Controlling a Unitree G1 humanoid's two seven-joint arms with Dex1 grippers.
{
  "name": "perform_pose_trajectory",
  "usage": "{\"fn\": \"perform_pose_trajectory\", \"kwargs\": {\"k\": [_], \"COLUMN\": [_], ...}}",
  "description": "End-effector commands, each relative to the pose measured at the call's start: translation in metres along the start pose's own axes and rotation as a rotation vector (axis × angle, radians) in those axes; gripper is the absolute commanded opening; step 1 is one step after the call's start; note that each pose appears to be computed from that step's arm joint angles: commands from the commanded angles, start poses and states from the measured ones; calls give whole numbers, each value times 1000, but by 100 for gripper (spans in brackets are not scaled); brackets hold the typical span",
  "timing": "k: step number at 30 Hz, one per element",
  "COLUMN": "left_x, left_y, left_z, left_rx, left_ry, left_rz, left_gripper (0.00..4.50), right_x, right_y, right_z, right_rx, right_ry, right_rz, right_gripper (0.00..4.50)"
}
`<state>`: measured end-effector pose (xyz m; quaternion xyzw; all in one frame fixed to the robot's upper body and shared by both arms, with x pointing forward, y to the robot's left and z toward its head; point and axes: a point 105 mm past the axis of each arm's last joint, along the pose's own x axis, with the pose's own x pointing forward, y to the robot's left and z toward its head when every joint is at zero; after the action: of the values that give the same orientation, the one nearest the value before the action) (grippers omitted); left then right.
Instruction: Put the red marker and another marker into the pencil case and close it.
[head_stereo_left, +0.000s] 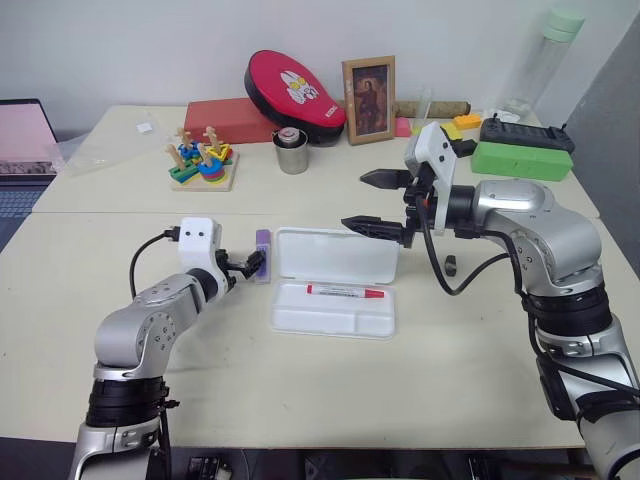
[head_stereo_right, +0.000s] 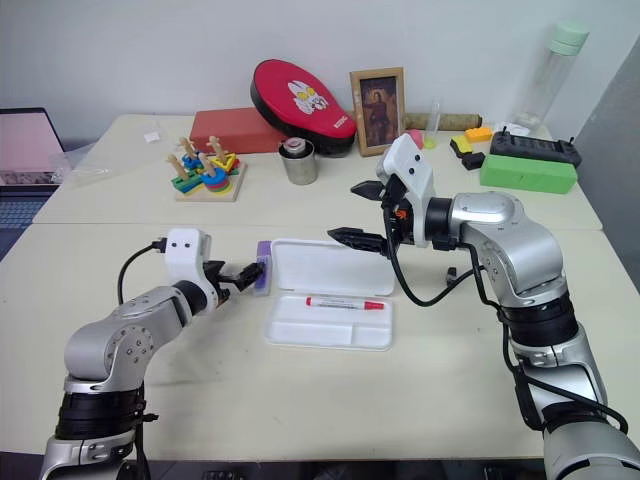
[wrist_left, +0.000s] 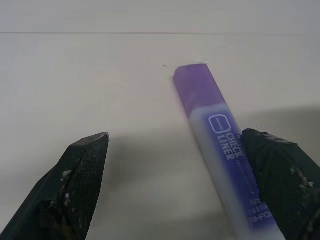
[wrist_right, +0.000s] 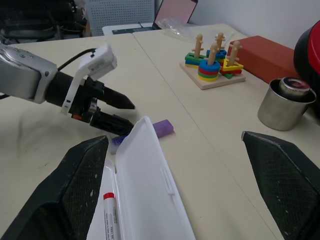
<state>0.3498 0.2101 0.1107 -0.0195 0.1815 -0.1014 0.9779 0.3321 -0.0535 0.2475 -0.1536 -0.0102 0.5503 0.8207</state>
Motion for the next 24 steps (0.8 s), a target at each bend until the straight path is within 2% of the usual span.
{"fn": "perform_pose_trajectory", "kwargs": {"k": [1, 10, 16, 24], "left_x": [5, 14, 14, 15], "left_y": [-5, -9, 2, 11], "left_z": [14, 1, -13, -15], "left_rx": [40, 95, 147, 193], "left_ry": [-47, 29, 96, 123], "left_rz": [-18, -26, 13, 35], "left_gripper": [450, 450, 450, 450], "right_x": [-5, -6, -7, -8], "right_y": [1, 0, 0, 0], "right_z": [21, 22, 20, 18], "right_rx": [-68, -65, -59, -54], "right_ry": [-54, -54, -52, -47], "right_rz": [-11, -25, -34, -39], "right_gripper": [447, 447, 447, 447]}}
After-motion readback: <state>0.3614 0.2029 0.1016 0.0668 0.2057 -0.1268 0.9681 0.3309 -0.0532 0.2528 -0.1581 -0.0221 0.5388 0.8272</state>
